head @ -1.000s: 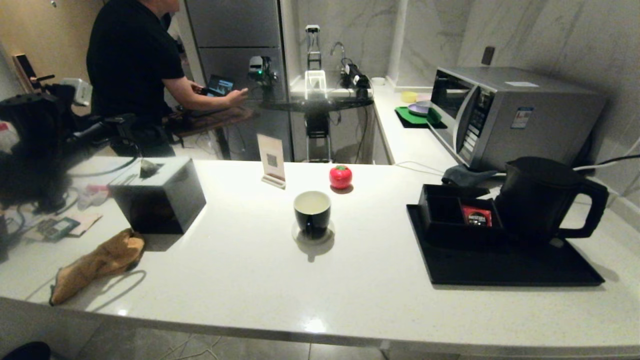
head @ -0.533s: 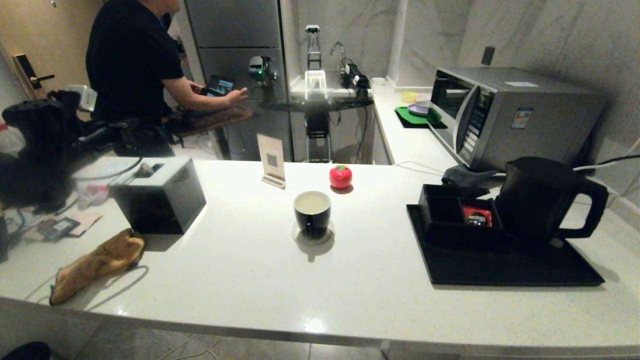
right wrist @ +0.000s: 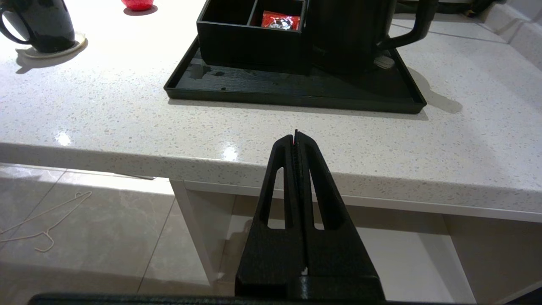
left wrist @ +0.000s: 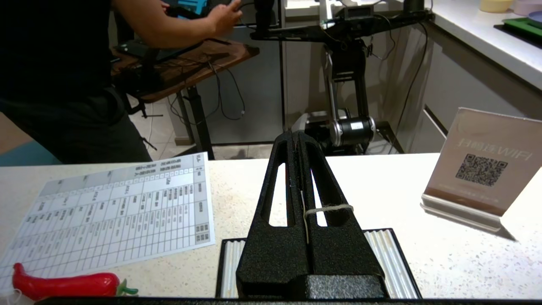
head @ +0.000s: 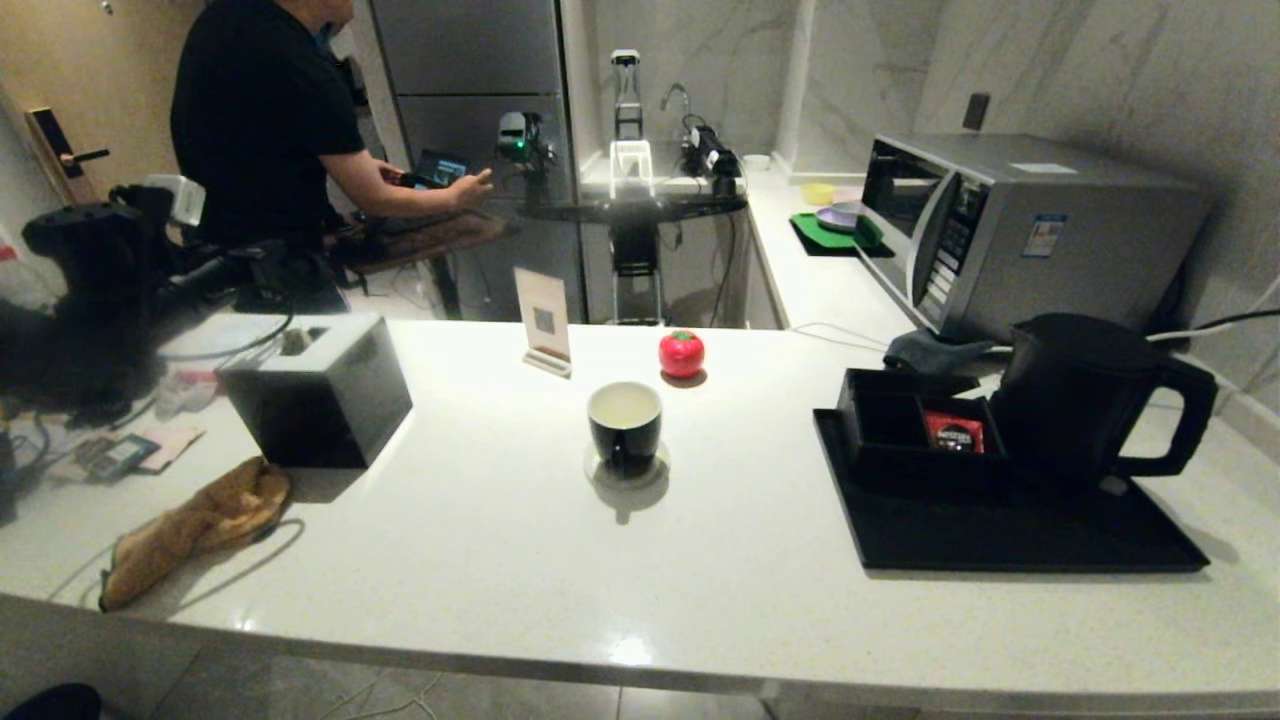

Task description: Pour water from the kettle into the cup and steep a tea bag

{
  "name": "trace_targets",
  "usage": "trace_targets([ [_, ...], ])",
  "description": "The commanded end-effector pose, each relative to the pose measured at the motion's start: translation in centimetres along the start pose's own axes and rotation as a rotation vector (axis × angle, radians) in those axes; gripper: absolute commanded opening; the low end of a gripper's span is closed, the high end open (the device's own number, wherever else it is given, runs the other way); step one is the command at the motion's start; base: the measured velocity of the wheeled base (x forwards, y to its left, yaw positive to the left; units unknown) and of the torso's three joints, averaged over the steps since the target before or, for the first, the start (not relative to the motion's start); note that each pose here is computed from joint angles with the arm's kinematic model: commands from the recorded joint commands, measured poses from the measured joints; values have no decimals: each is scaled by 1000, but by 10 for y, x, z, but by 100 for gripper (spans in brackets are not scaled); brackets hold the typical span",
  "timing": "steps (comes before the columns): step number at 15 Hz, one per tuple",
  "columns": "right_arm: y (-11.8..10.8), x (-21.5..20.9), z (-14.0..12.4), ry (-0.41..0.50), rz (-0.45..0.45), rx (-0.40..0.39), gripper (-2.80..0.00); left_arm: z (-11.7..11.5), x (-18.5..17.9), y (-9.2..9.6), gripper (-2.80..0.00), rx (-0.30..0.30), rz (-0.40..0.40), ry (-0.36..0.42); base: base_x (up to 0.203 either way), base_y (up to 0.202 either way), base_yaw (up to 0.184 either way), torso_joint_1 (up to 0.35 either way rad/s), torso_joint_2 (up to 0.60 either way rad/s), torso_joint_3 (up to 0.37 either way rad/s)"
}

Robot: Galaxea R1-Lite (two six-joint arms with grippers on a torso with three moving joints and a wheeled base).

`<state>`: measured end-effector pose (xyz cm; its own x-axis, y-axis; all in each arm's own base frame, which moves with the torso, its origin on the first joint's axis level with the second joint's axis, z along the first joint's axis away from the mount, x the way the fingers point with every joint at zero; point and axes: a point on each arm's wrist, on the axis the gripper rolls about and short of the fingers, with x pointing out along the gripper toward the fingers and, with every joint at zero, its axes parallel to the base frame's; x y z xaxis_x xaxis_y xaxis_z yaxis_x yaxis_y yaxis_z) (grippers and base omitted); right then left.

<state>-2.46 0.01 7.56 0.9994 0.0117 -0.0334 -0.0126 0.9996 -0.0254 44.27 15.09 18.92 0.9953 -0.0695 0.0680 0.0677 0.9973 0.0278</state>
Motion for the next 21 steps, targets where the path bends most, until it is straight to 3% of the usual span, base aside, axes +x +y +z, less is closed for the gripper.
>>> trace_targets([
  [1,0,0,0,2,2,0,-280,-4,4,-2,-280,-2,-10,1,0,0,0,0,0,0],
  [5,0,0,0,2,2,0,-280,-2,10,-2,-280,6,-16,-18,0,0,0,0,0,0],
  [17,0,0,0,1,2,0,-280,-26,17,-8,-280,16,-33,16,0,0,0,0,0,0],
  [21,0,0,0,2,2,0,-280,-15,15,-8,-280,28,-29,-16,0,0,0,0,0,0],
])
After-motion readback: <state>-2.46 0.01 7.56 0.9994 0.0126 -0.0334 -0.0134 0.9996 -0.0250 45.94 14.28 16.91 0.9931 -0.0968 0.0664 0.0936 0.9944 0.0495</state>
